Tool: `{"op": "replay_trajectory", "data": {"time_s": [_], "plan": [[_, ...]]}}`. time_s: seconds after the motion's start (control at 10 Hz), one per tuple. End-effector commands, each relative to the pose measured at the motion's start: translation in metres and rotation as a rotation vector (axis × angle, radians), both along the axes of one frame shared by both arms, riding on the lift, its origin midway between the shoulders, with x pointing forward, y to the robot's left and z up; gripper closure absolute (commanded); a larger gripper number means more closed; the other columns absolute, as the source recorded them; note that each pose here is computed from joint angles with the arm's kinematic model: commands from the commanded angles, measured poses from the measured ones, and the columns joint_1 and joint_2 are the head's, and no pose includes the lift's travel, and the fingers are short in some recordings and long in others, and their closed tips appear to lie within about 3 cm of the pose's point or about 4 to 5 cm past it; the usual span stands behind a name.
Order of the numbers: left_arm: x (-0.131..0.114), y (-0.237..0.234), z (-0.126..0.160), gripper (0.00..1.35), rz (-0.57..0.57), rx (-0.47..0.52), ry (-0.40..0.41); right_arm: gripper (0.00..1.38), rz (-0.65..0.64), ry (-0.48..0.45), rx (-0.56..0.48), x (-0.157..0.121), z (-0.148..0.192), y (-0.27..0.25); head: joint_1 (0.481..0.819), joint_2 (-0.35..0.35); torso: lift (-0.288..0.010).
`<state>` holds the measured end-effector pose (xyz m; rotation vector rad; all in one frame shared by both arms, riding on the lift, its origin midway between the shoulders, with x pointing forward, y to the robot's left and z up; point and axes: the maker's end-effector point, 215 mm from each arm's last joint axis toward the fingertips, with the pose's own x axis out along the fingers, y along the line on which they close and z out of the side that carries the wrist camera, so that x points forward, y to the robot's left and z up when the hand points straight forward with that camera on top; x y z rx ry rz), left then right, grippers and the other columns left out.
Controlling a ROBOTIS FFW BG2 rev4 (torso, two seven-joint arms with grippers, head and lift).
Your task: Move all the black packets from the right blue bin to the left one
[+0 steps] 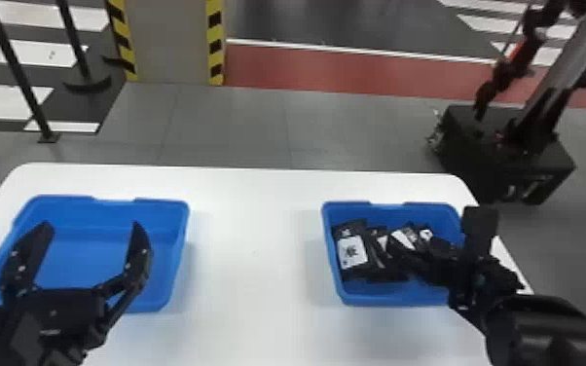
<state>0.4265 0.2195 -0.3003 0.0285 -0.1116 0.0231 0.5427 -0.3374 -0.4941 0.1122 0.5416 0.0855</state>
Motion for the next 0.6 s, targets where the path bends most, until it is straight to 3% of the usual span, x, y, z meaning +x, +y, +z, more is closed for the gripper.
{"op": "replay_trajectory", "data": {"time_s": [0.0, 0.2, 0.3, 0.5], "plan": [[0.0, 0.001, 0.0, 0.05, 0.002, 0.0, 0.001, 0.22, -0.001, 0.063, 0.03, -0.005, -0.019, 0.002, 0.695, -0.135, -0.11], [-0.001, 0.002, -0.001, 0.05, 0.004, 0.0, 0.003, 1.05, 0.017, 0.074, 0.068, -0.006, -0.018, 0.017, 0.695, -0.127, -0.11], [-0.001, 0.002, -0.001, 0.05, 0.004, 0.0, 0.003, 1.18, 0.014, 0.027, 0.082, -0.008, 0.001, 0.025, 0.695, -0.125, -0.11], [-0.002, 0.004, -0.003, 0.05, 0.009, -0.001, 0.008, 1.18, 0.016, -0.073, 0.07, -0.007, 0.038, 0.031, 0.695, -0.104, -0.11]]}}
